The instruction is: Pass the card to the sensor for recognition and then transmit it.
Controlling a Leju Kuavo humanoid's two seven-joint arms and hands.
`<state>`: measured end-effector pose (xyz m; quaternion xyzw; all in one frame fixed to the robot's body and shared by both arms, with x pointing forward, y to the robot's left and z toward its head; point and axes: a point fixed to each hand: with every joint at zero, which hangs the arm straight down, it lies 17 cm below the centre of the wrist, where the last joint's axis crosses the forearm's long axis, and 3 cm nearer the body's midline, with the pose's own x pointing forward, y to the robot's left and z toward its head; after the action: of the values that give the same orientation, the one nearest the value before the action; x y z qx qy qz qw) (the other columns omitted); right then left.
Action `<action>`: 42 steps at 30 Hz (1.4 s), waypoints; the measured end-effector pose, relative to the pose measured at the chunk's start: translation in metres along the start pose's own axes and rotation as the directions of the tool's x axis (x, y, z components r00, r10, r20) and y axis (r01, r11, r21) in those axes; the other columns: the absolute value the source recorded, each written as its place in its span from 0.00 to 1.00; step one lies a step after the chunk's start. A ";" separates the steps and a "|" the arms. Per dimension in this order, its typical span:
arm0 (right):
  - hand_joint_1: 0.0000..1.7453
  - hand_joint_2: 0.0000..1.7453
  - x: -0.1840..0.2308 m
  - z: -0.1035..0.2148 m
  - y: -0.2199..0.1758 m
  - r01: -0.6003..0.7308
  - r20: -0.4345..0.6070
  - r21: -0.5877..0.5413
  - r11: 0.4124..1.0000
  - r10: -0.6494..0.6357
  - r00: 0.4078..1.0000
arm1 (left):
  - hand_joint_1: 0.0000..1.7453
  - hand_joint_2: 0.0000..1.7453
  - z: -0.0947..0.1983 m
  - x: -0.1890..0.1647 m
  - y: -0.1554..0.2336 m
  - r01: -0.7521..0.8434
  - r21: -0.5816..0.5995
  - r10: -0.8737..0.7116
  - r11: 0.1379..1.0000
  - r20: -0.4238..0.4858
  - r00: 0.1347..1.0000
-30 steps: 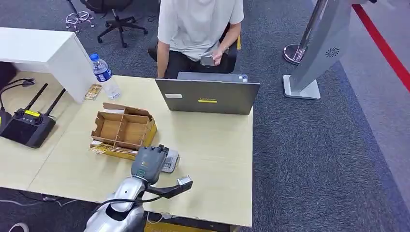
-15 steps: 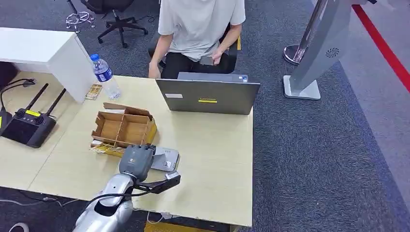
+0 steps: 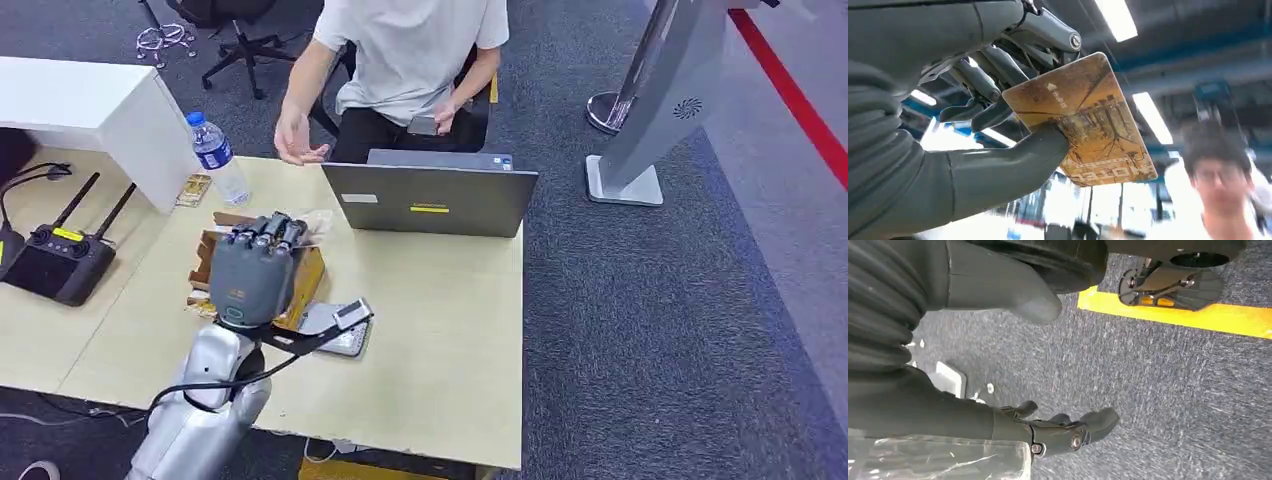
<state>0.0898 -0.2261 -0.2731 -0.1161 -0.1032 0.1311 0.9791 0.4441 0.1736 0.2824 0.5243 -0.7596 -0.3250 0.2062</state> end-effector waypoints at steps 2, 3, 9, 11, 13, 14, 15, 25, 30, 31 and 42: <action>0.00 1.00 0.001 0.000 0.002 -0.015 0.006 0.011 1.000 0.015 1.000 | 1.00 1.00 -0.028 -0.023 0.010 0.054 0.024 -0.053 0.998 -0.025 0.998; 0.00 1.00 0.002 0.000 0.003 -0.021 0.008 0.015 1.000 0.021 1.000 | 1.00 1.00 -0.043 -0.038 0.011 0.084 0.024 -0.083 0.996 -0.045 0.996; 0.00 1.00 0.005 0.001 0.003 -0.082 0.023 0.016 0.996 0.082 0.996 | 1.00 1.00 -0.114 -0.137 0.009 0.307 -0.014 -0.306 0.952 -0.137 0.942; 0.00 1.00 0.006 0.001 0.003 -0.092 0.025 0.017 0.996 0.092 0.995 | 1.00 1.00 -0.136 -0.170 0.011 0.348 -0.045 -0.350 0.937 -0.167 0.922; 0.00 1.00 0.006 0.001 0.004 -0.096 0.024 0.019 0.995 0.096 0.995 | 1.00 1.00 -0.149 -0.186 0.011 0.362 -0.071 -0.369 0.930 -0.187 0.911; 0.00 1.00 0.007 0.001 0.004 -0.100 0.027 0.021 0.995 0.099 0.995 | 1.00 1.00 -0.155 -0.192 0.012 0.366 -0.083 -0.375 0.927 -0.193 0.907; 0.00 0.00 0.008 0.001 0.004 -0.105 0.030 0.022 0.994 0.104 0.994 | 0.00 1.00 -0.159 -0.197 0.011 0.367 -0.097 -0.380 0.925 -0.202 0.903; 0.00 0.00 0.011 0.001 0.007 -0.094 0.045 0.032 0.995 0.093 0.995 | 0.00 1.00 -0.176 -0.204 0.004 0.312 -0.152 -0.340 0.938 -0.224 0.913; 0.00 0.00 0.010 0.001 0.007 -0.090 0.041 0.032 0.995 0.089 0.995 | 0.00 1.00 -0.170 -0.192 0.004 0.260 -0.124 -0.282 0.958 -0.215 0.935; 0.00 0.00 0.009 0.001 0.007 -0.088 0.039 0.032 0.996 0.087 0.995 | 0.00 1.00 -0.169 -0.188 0.004 0.251 -0.119 -0.272 0.961 -0.214 0.938; 0.00 0.00 0.004 0.000 0.002 0.002 0.007 0.008 1.000 -0.002 1.000 | 0.00 1.00 -0.121 -0.108 0.030 0.133 -0.043 -0.136 0.990 -0.086 0.987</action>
<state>0.0927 -0.2232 -0.2726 -0.1116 -0.1062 0.1309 0.9794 0.5427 0.2482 0.3915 0.5844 -0.7064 -0.3286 0.2269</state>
